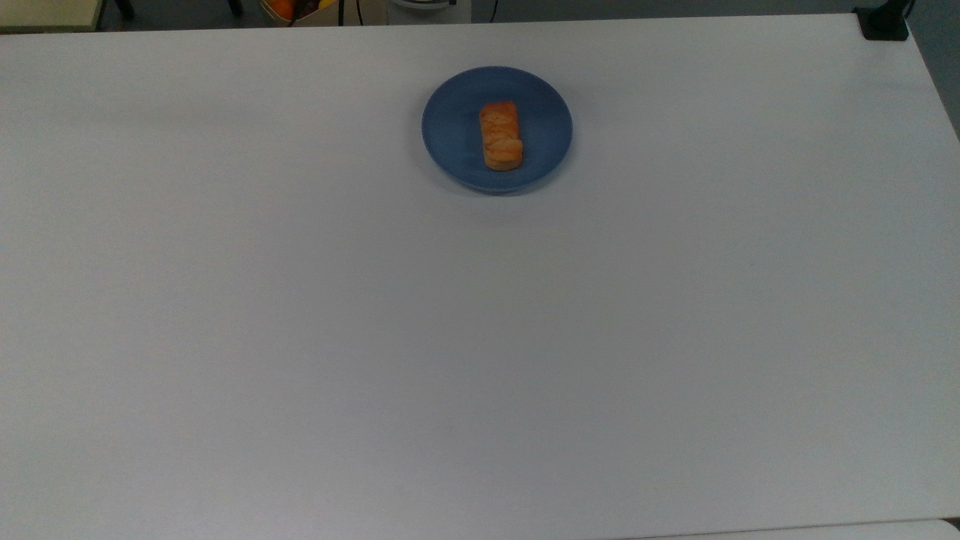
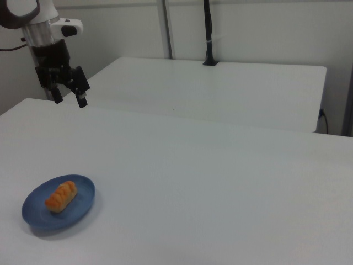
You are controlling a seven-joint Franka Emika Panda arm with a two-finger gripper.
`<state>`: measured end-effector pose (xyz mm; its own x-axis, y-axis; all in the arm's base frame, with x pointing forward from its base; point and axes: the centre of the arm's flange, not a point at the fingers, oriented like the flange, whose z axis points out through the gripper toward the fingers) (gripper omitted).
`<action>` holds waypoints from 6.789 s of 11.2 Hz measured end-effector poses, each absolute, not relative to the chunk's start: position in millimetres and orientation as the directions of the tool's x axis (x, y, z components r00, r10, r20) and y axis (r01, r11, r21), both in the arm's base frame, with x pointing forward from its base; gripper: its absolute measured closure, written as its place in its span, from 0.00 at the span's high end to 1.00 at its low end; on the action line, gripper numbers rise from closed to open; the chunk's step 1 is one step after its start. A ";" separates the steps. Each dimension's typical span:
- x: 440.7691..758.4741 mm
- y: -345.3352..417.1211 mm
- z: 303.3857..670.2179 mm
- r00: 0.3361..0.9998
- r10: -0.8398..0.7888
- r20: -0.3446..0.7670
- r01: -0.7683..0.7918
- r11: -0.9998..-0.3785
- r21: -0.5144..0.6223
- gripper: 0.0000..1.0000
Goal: Put the bread on the table
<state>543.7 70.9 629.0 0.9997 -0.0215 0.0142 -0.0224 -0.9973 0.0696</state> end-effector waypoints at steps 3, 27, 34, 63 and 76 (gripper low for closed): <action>543.8 71.4 628.4 1.000 -0.020 0.013 -0.021 -0.997 0.070 1.00; 495.4 142.8 518.1 0.995 0.091 -0.038 0.093 -0.995 0.037 1.00; 466.6 170.3 385.4 0.999 0.018 -0.042 0.020 -0.999 0.039 1.00; 500.6 -13.9 399.6 0.992 0.015 -0.122 0.030 -0.992 0.125 0.41; 511.9 -318.5 367.9 0.990 -0.064 -0.128 -0.044 -0.987 0.153 0.41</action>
<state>511.9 -318.5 367.9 0.9897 -0.0639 -0.1279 -0.0440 -0.9873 0.1529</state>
